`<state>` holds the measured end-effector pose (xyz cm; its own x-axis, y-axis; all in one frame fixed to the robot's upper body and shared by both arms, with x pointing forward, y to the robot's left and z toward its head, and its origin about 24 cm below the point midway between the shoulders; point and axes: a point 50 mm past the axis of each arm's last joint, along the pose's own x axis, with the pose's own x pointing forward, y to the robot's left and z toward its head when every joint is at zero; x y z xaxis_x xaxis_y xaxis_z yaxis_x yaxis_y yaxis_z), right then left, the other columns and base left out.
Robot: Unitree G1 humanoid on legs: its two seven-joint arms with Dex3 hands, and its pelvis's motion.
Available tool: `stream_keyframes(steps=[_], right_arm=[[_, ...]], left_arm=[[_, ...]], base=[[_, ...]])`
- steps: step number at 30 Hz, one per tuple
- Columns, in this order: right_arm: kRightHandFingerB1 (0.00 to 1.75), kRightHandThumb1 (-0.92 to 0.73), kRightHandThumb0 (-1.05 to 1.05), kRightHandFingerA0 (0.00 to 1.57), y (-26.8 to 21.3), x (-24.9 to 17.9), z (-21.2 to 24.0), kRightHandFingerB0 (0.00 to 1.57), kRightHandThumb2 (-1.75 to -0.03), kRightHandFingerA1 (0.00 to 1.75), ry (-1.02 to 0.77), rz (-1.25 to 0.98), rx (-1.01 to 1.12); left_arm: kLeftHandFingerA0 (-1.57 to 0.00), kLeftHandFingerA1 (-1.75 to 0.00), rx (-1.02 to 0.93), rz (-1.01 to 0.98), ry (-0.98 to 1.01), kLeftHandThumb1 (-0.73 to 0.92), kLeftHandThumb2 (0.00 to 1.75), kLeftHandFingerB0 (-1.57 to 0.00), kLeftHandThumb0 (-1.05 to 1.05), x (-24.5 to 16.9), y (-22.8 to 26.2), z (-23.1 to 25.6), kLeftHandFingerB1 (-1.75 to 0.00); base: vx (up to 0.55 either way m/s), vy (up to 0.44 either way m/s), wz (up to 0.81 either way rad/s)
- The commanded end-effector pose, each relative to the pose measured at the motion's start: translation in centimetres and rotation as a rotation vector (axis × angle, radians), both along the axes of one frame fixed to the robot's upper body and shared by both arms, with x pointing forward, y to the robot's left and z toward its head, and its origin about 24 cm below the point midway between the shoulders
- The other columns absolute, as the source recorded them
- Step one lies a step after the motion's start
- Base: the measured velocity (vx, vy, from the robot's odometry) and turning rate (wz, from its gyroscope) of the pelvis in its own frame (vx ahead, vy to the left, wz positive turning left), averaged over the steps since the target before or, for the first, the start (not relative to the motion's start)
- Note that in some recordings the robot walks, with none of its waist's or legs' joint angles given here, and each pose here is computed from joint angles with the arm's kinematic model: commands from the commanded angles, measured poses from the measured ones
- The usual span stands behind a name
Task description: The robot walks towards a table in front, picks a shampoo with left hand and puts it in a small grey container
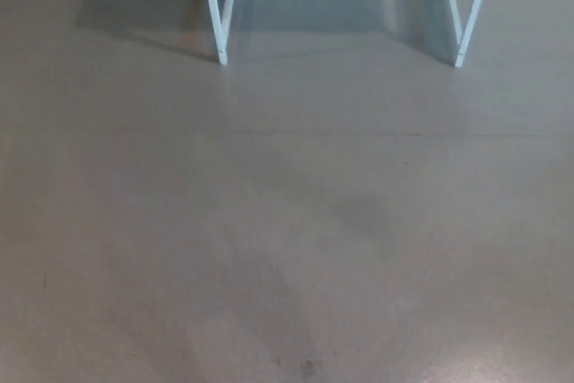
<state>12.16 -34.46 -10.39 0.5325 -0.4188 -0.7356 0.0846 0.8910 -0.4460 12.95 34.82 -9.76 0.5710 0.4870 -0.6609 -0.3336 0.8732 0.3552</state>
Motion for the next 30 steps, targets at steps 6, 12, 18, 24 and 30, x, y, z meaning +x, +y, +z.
stream_keyframes(steps=[6, 12, 18, 24, 30], right_arm=[[0.42, -0.55, -0.29, 0.61, -0.32, -0.35, 0.16, 0.40, -0.68, 0.49, -0.033, -0.011, -0.001], [0.36, -0.63, -0.22, 0.64, -0.30, -0.25, 0.19, 0.42, -0.59, 0.43, -0.033, 0.000, -0.006], [0.42, -0.54, -0.32, 0.63, -0.31, -0.13, 0.20, 0.40, -0.69, 0.51, -0.034, -0.007, -0.004], [0.36, -0.63, -0.24, 0.68, -0.23, 0.00, 0.19, 0.42, -0.59, 0.45, -0.036, -0.005, 0.006], [0.43, -0.54, -0.33, 0.61, -0.04, 0.13, 0.09, 0.39, -0.70, 0.52, -0.033, -0.004, 0.013]], left_arm=[[-0.47, -0.40, 0.009, 0.004, -0.026, 0.69, 0.61, -0.39, -0.09, -0.58, 0.57, 0.28, -0.35], [-0.48, -0.41, 0.014, 0.012, -0.032, 0.68, 0.60, -0.40, -0.08, -0.51, 0.48, 0.26, -0.35], [-0.49, -0.41, -0.004, 0.024, -0.030, 0.68, 0.61, -0.39, -0.11, -0.68, 0.46, 0.14, -0.35], [-0.48, -0.40, -0.007, 0.005, -0.019, 0.69, 0.62, -0.38, -0.12, -0.73, 0.52, 0.15, -0.35], [-0.50, -0.41, -0.006, 0.004, -0.015, 0.74, 0.61, -0.39, -0.07, -0.97, 0.68, 0.18, -0.34]], base=[[0.10, 0.068, -0.08], [0.12, 0.134, 0.05], [0.27, 0.095, 0.05], [0.29, -0.086, 0.16], [0.39, -0.166, 0.18]])
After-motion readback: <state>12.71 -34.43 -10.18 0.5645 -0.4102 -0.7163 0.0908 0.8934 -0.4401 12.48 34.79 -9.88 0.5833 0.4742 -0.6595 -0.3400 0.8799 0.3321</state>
